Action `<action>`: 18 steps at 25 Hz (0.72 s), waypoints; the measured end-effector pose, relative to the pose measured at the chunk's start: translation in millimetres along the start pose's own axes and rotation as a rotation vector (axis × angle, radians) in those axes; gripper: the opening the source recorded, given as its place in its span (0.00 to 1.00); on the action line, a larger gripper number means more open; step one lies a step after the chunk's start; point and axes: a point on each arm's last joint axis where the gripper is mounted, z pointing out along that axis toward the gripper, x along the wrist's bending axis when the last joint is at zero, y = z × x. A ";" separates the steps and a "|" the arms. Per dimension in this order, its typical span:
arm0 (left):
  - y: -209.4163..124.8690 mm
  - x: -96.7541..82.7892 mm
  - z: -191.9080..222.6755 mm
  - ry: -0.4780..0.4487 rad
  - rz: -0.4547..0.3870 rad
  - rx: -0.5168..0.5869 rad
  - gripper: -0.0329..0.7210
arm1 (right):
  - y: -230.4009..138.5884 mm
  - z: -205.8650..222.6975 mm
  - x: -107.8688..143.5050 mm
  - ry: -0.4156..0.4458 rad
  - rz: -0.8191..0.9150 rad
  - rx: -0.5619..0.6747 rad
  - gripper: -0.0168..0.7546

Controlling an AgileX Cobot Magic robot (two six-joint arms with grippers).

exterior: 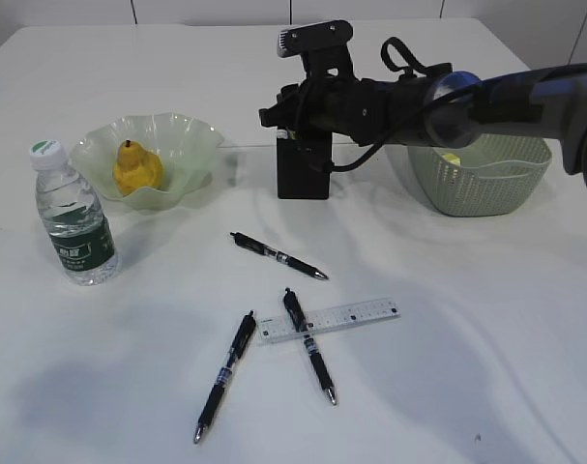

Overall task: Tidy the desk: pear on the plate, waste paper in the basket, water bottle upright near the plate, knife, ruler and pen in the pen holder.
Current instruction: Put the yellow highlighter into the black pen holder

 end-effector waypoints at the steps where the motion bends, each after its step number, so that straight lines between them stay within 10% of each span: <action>1: -0.1 0.0 0.0 0.000 0.000 0.002 0.58 | 0.0 0.0 -0.1 -0.001 0.007 0.000 0.45; 18: -1.8 0.1 0.0 0.001 0.000 0.020 0.57 | 85.9 -64.1 1.6 0.073 0.039 0.015 0.48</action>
